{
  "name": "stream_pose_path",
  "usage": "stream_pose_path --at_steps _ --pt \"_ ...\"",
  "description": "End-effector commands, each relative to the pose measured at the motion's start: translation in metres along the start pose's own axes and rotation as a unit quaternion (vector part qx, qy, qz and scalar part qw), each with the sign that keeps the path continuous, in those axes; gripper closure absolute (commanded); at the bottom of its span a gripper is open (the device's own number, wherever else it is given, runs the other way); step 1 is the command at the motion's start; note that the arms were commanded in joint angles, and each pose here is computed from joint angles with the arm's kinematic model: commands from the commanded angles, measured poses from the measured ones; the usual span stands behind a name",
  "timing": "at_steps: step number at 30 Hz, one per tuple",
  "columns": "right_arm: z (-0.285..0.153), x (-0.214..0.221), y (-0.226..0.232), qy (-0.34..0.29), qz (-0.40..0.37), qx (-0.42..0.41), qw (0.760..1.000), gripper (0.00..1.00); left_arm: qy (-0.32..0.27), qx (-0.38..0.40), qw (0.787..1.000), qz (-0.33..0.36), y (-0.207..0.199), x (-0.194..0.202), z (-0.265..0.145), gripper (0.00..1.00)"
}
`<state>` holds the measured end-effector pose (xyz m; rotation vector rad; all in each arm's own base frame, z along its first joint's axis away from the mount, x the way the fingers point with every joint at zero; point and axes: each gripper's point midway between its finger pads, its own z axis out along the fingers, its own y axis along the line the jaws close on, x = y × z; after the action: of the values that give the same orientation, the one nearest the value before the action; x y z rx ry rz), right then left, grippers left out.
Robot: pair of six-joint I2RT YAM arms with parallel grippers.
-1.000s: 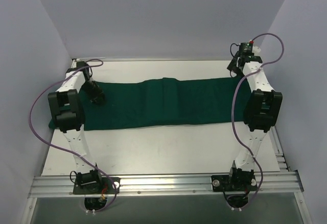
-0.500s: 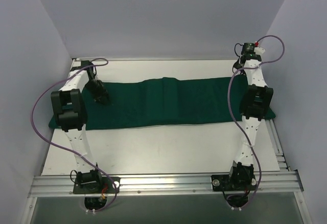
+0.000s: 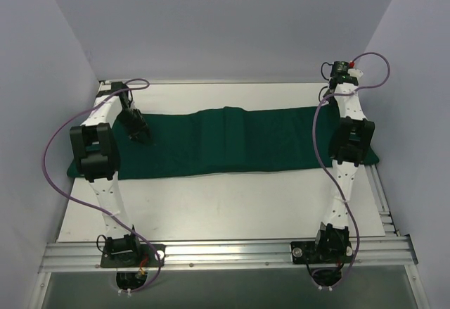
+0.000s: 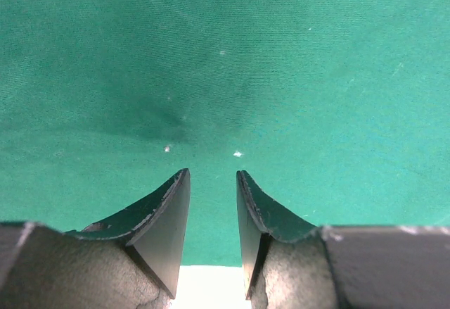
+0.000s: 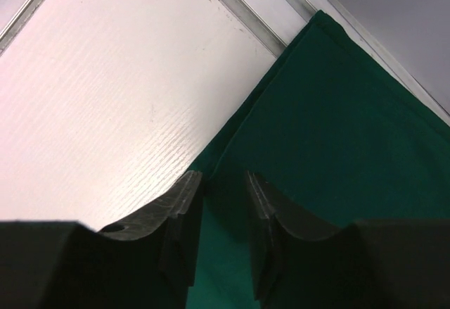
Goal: Open and lay out the surgical kit
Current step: Open the surgical kit at the center of the board.
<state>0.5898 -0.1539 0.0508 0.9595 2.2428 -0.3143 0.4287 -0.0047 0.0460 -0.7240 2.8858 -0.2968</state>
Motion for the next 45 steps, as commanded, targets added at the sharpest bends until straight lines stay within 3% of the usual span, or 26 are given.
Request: stream_pose_path --at_steps 1,5,9,21,28,31,33,35,45 --pt "-0.004 -0.007 -0.003 -0.004 0.014 0.002 1.0 0.71 -0.008 0.012 1.0 0.012 -0.009 -0.007 -0.008 0.58" --pt "-0.001 -0.005 -0.004 0.001 0.016 0.002 1.0 0.67 -0.01 0.011 1.0 0.016 -0.01 -0.007 -0.009 0.58" --pt "0.002 -0.004 -0.008 0.002 0.014 0.005 1.0 0.71 -0.01 0.012 1.0 0.016 -0.01 -0.007 -0.009 0.58" --pt "0.002 -0.004 -0.008 0.014 0.01 -0.009 1.0 1.0 -0.022 0.009 1.0 0.018 -0.009 -0.007 -0.021 0.58" --pt "-0.074 -0.032 -0.017 0.021 0.016 -0.018 0.999 1.0 -0.051 0.02 0.998 0.0 -0.017 -0.012 -0.045 0.59" --pt "-0.111 -0.018 -0.035 0.051 0.007 -0.013 0.999 1.0 -0.062 0.035 0.997 -0.002 -0.023 -0.014 -0.052 0.59" --pt "-0.121 0.014 -0.052 0.094 -0.005 0.004 0.996 1.0 -0.058 0.037 0.998 -0.003 -0.024 -0.012 -0.054 0.59" --pt "-0.15 0.018 -0.063 0.096 -0.002 0.001 0.995 1.0 -0.06 0.038 0.997 -0.002 -0.025 -0.013 -0.058 0.59" --pt "-0.229 0.154 -0.169 0.242 -0.03 0.109 0.964 1.0 -0.065 0.037 0.997 -0.006 -0.024 -0.011 -0.068 0.59"
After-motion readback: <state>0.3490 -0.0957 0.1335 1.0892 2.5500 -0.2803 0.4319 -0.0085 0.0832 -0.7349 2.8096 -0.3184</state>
